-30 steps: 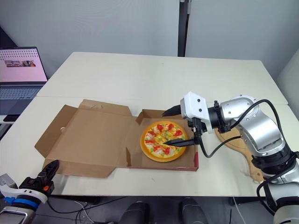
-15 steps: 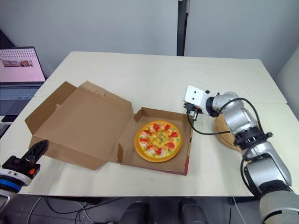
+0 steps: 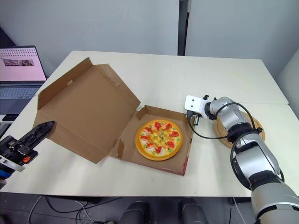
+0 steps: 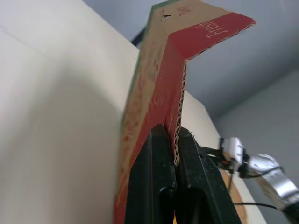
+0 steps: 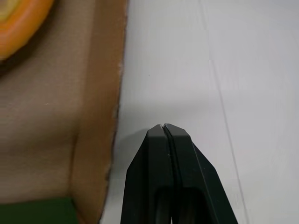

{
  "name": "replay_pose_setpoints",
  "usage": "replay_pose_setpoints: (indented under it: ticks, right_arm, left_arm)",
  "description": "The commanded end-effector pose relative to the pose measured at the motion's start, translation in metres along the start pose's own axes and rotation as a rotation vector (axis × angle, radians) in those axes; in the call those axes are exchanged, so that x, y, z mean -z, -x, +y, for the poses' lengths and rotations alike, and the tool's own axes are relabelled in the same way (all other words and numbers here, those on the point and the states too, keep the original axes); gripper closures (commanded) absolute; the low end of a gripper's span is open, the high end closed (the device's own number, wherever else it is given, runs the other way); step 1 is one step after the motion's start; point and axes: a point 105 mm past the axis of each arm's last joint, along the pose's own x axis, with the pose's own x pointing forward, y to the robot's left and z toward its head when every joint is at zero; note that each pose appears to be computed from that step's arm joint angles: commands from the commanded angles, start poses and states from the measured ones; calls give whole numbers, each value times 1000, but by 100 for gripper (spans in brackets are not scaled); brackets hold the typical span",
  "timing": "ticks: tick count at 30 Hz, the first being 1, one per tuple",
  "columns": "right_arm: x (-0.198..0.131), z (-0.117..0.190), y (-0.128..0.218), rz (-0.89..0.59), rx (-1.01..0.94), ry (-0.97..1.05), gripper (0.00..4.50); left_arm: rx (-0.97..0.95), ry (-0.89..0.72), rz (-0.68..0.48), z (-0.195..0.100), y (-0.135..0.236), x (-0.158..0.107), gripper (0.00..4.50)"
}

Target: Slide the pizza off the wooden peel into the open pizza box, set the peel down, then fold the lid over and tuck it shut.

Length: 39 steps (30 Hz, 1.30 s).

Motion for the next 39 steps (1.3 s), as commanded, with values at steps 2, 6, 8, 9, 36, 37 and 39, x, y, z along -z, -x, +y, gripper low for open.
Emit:
replay_pose_setpoints:
  ticks: [2,6,8,9,36,37,39]
  right_arm:
    - [-11,-6,6,-49,-8,28,446]
    - [-15,3,7,-80,-72,35,446]
    - [-17,9,9,-97,-122,36,446]
    - [-18,13,11,-106,-153,40,446]
    - [-75,134,67,-276,-375,-146,446]
    - [-78,135,66,-284,-366,-150,446]
    - [-75,127,67,-266,-299,-163,446]
  left_arm:
    - [127,-67,-33,-37,-7,-22,450]
    - [170,-116,-20,-48,-14,-28,450]
    - [170,-148,-6,-48,-18,-30,450]
    - [163,-168,-8,-45,-20,-32,450]
    - [313,-913,182,-31,-97,-32,450]
    - [307,-915,183,-28,-96,-32,450]
    - [288,-935,192,-21,-95,-30,450]
